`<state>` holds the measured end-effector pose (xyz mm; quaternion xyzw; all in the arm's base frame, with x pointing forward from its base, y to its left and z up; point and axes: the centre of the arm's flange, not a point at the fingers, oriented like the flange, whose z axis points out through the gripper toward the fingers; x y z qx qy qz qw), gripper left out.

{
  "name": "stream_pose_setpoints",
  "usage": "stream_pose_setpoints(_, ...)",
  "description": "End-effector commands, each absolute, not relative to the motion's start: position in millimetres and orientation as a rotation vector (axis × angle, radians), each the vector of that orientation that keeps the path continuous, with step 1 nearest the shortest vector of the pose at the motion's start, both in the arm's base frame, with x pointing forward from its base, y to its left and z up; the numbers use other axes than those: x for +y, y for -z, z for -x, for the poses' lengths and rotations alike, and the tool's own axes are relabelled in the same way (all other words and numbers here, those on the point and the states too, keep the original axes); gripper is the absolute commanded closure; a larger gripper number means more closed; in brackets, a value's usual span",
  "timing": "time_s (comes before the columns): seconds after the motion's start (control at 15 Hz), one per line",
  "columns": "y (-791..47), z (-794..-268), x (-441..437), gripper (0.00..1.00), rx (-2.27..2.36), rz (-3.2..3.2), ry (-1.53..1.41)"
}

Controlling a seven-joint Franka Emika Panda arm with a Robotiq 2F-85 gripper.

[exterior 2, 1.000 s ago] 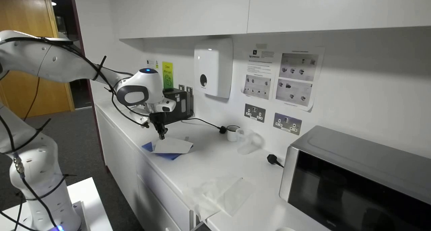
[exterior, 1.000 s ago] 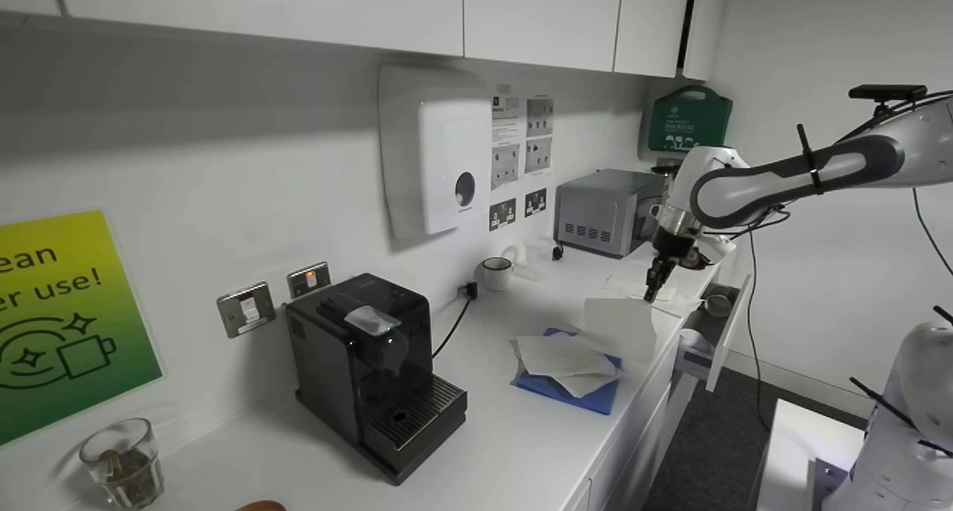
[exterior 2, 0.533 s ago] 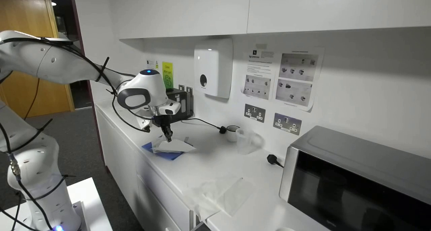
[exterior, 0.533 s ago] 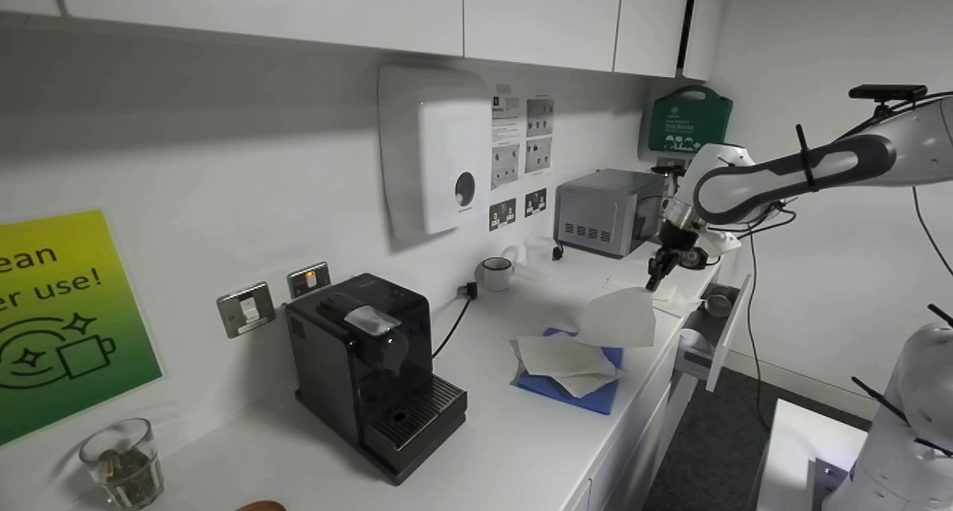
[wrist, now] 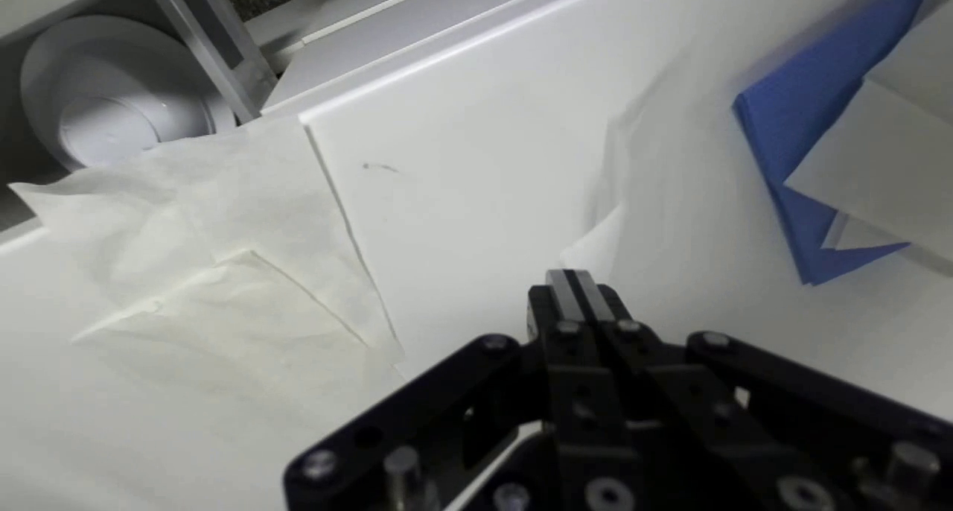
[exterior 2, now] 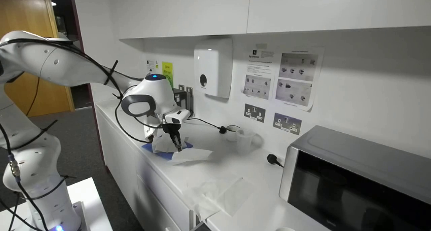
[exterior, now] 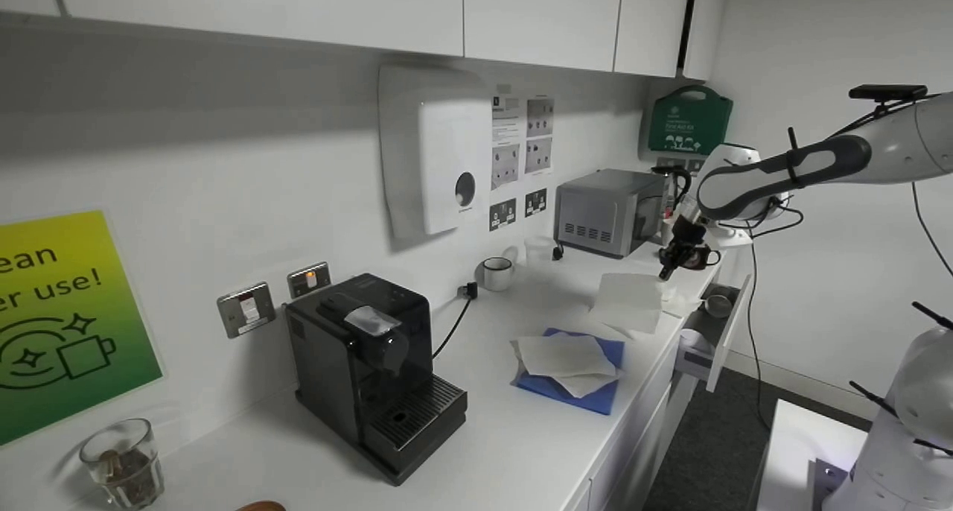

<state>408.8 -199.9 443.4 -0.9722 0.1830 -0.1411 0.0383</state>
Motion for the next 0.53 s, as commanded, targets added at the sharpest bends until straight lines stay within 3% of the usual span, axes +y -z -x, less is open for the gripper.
stream_pose_setpoints(0.0, -465, -404, -236, 1.00, 0.731, 2.980, 0.504)
stream_pose_setpoints(0.47, -490, -379, -290, 1.00, 0.972, 2.901, 0.582)
